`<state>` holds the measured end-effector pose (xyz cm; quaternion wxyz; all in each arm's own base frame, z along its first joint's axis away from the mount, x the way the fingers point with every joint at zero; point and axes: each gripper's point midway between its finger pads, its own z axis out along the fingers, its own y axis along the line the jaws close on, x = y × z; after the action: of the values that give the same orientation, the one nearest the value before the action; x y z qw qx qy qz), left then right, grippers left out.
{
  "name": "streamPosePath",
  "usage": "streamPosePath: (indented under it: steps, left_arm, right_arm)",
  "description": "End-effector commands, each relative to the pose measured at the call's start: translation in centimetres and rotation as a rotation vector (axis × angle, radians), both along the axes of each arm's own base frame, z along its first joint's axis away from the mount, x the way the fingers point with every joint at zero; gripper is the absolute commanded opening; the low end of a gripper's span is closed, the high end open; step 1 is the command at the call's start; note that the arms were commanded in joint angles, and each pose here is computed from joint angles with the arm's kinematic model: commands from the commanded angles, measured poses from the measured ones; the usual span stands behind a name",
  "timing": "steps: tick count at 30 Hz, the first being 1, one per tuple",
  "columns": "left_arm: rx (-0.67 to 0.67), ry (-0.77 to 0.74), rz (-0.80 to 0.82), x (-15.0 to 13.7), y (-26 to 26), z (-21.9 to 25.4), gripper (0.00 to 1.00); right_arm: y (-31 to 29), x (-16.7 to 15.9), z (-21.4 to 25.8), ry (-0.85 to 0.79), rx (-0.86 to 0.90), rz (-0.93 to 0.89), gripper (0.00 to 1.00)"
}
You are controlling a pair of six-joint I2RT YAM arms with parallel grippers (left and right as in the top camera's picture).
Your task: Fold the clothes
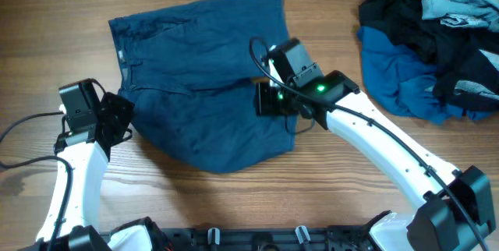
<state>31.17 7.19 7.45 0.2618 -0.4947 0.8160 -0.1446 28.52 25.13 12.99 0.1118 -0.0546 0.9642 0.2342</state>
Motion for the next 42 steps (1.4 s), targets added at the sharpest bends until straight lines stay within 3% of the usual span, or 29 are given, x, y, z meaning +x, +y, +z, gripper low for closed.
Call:
streamPosePath:
  steps: [1,4,6,9,13,18,19,21,22,30,32,33,39,42]
  left_arm:
    - [0.033,-0.002,-0.006,0.2,0.4,0.2,0.04]
    - [0.033,-0.003,-0.006,0.2,0.4,0.3,0.04]
    - [0.033,-0.002,-0.006,0.2,0.4,0.3,0.04]
    - [0.033,-0.003,-0.006,0.2,0.4,0.3,0.04]
    - [0.039,0.000,-0.002,0.2,0.6,0.2,0.04]
    - [0.044,0.001,0.002,0.2,0.7,0.2,0.04]
    - [0.044,0.001,0.002,0.2,0.7,0.2,0.04]
    - [0.044,0.002,0.002,0.2,0.7,0.2,0.04]
    - [0.044,0.002,0.002,0.2,0.7,0.2,0.04]
    - [0.044,0.001,0.002,0.2,0.7,0.2,0.04]
    - [0.044,0.002,0.002,0.2,0.7,0.2,0.04]
    - [0.044,0.002,0.002,0.2,0.7,0.2,0.04]
    - [0.045,0.002,0.003,0.2,0.7,0.2,0.04]
    - [0.047,0.002,0.004,0.2,0.7,0.2,0.04]
  right_arm:
    - [0.0,-3.4,-0.6,0.097,-0.024,0.095,0.31]
    - [-0.1,-6.9,-1.7,0.154,-0.105,0.194,0.80]
    - [-0.6,-7.5,-3.3,0.149,-0.180,0.187,0.89]
    - [-1.3,-7.5,-6.4,0.172,-0.236,0.144,0.89]
    - [-2.2,-8.3,-10.6,0.238,-0.283,0.107,0.78]
    - [-2.0,-6.3,-12.6,0.176,-0.313,0.067,0.73]
    - [-1.9,-6.0,-13.1,0.171,-0.319,0.064,0.61]
    - [-1.9,-5.7,-13.9,0.171,-0.327,0.061,0.16]
    - [-1.9,-5.7,-14.0,0.173,-0.329,0.054,0.04]
    - [0.0,-3.3,-7.3,0.076,-0.268,0.077,0.04]
    - [-1.0,-4.3,-7.7,0.124,-0.307,0.079,0.48]
    - [-1.4,-5.0,-8.1,0.152,-0.324,0.083,0.52]
    - [-2.3,-8.5,-11.0,0.269,-0.339,0.095,0.55]
    - [-2.4,-8.6,-11.8,0.261,-0.333,0.094,0.56]
